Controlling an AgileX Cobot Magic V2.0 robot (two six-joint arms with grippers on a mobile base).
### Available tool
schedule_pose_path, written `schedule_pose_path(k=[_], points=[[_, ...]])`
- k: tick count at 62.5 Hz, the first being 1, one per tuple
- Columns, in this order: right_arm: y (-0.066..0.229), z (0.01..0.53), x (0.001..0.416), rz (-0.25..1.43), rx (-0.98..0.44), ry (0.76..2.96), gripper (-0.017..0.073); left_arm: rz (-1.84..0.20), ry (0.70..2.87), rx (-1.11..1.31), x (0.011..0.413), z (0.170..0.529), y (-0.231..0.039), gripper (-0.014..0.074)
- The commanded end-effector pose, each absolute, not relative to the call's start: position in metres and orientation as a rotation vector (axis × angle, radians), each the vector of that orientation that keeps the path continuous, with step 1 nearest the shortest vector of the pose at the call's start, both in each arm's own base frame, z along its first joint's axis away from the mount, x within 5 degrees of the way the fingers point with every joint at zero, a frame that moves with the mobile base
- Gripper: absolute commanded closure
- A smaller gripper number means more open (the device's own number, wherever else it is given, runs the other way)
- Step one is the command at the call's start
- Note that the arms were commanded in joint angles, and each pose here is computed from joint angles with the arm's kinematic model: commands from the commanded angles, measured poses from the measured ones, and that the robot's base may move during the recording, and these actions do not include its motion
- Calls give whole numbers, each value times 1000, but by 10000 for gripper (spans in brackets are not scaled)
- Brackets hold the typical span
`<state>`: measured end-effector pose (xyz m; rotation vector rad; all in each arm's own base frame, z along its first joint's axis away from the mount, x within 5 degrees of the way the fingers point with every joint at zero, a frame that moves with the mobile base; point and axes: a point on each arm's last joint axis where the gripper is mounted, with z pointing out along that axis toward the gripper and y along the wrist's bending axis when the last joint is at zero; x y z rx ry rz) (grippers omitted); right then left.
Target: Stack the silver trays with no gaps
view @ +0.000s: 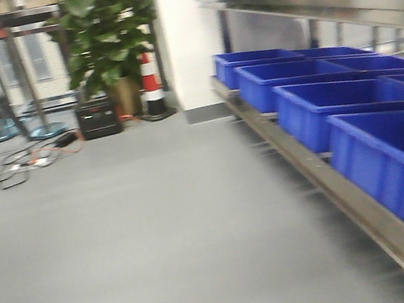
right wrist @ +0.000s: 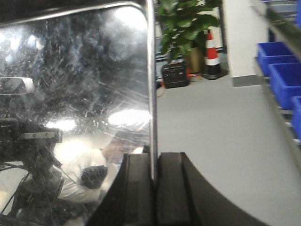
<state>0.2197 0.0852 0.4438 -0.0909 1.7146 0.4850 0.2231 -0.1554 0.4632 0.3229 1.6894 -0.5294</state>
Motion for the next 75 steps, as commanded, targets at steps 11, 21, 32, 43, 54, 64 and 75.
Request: schedule_pose_path(k=[11,21,32,43,54,64,75], points=[[90,455,218,556,-71,1623,627,-625,1602,319,218,474,-163,612],[90,455,218,556,-71,1623,627,-625,1602,319,218,474,-163,612],[90,455,218,556,-71,1623,627,-625,1602,319,218,474,-163,612],[90,455,218,556,-71,1623,627,-625,1602,319,218,474,-163,612],[90,455,218,556,-71,1623,627,-625,1602,319,218,474,-163,612],[90,455,218,556,-71,1623,627,-625,1602,319,218,474,-163,612],[90,455,218,556,-70,1620,627,-626,1600,319,218,474,-163,612]])
